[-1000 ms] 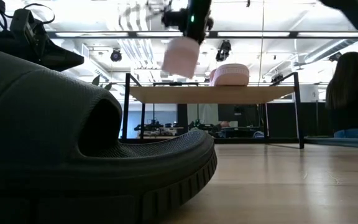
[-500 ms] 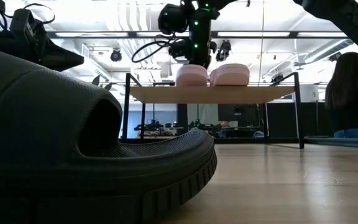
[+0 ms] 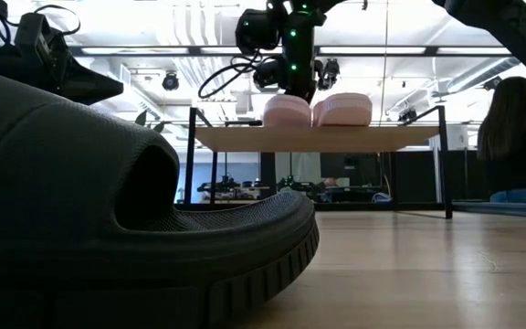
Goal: Pick and place slides into the shelf
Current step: Put the pink slipper on the shelf
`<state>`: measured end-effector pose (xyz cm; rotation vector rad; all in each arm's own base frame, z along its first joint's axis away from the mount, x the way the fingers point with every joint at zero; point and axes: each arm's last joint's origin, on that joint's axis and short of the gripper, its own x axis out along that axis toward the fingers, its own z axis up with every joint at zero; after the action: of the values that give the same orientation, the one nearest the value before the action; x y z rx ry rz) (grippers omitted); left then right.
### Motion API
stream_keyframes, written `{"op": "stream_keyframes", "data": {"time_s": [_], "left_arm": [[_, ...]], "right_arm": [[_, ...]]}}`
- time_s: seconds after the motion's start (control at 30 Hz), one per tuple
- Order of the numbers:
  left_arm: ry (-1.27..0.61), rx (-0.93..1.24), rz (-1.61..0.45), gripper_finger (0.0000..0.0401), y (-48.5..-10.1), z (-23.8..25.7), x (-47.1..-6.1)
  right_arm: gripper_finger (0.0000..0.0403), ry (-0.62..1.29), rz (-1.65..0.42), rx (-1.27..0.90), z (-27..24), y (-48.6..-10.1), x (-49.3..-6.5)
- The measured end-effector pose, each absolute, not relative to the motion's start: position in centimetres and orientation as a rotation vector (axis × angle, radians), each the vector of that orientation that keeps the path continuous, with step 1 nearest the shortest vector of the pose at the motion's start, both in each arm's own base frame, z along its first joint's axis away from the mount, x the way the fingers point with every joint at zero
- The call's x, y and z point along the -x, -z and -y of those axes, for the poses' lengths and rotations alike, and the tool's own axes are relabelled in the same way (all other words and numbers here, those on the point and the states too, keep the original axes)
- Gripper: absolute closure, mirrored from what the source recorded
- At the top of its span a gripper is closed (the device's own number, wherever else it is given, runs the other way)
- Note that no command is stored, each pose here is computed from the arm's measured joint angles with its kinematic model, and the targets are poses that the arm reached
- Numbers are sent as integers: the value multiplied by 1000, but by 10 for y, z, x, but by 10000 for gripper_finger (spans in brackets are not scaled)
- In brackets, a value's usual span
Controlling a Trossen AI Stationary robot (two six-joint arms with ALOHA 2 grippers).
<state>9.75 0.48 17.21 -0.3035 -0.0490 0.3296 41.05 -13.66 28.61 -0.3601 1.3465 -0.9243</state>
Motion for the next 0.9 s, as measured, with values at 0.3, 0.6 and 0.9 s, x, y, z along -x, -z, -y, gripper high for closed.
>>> {"op": "stream_keyframes", "data": {"time_s": [0.3,0.6,0.9], "left_arm": [[-329,304,50,393,-172,-5,-97],[-329,304,50,393,-172,-5,-97],[-329,304,49,393,-172,-5,-97]], "right_arm": [[390,932,-1330,408,125,-294,-409],[390,951,-1301,359,122,-299,-406],[390,930,-1330,314,121,-289,-404]]}}
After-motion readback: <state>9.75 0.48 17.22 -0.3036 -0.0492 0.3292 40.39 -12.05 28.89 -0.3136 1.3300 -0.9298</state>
